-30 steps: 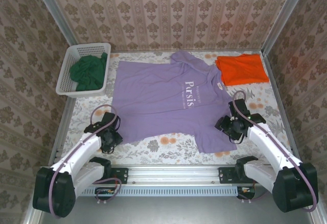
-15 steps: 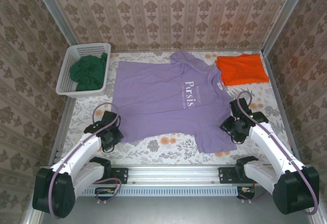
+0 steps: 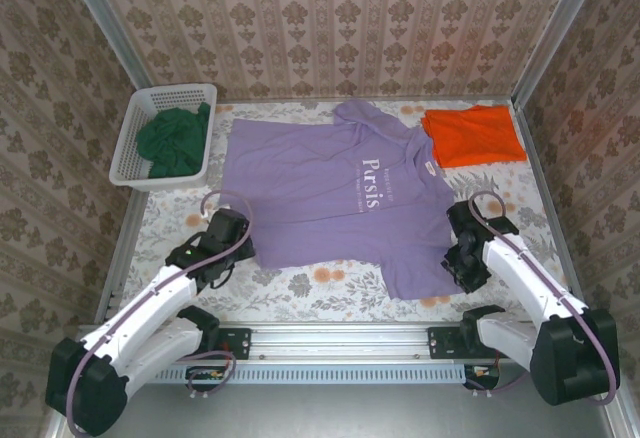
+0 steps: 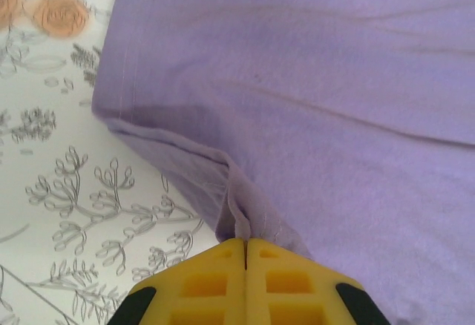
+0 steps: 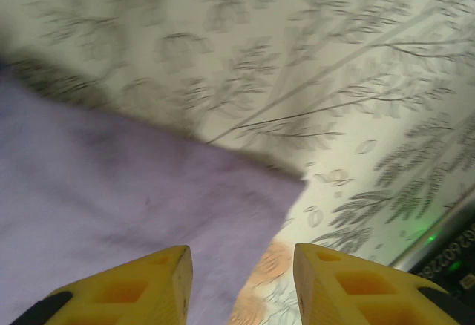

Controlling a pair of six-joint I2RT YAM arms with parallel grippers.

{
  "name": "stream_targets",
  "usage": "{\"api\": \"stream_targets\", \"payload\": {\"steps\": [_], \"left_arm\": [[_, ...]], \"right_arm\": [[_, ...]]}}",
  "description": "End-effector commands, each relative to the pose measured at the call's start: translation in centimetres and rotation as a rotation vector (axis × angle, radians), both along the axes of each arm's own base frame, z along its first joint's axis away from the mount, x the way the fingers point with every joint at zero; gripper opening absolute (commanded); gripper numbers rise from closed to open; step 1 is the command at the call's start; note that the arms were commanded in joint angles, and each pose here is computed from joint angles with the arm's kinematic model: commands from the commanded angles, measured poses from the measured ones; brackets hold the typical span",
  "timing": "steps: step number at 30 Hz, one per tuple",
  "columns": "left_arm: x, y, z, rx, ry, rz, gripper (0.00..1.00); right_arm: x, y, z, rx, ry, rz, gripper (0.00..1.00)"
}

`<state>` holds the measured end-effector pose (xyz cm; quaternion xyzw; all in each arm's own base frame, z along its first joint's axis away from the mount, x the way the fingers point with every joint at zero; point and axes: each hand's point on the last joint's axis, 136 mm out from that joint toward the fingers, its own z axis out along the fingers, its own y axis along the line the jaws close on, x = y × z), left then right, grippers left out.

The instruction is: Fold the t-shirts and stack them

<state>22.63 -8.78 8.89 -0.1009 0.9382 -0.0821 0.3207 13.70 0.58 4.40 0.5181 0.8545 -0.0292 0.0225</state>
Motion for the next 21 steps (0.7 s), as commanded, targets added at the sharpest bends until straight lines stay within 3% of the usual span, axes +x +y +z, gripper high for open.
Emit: {"api": "stream_targets", "payload": {"steps": [1,8,14,21], "left_arm": [[1.5,-0.1,2.4,0.047,-0.104,-0.039,0.0],[0.8,0.2,2.0,0.027,-0.116,-0.038,0.0],[0.7,0.4,2.5,0.023,-0.135,-0.034,0.0],[0.8,0.5,2.5,0.025,-0.136,-0.031,0.0]], "right_arm": [[-0.6,-0.9,-0.6,-0.042,-0.002,-0.13,0.4],[-1.5,-0.8,-0.8,-0.043,0.021,-0.209,0.38],[-1.4,0.3,-1.4,-0.032,0.08,-0.218,0.45],[-1.6,1.0,-4.2,0.006,0.02,-0.32,0.47]]}}
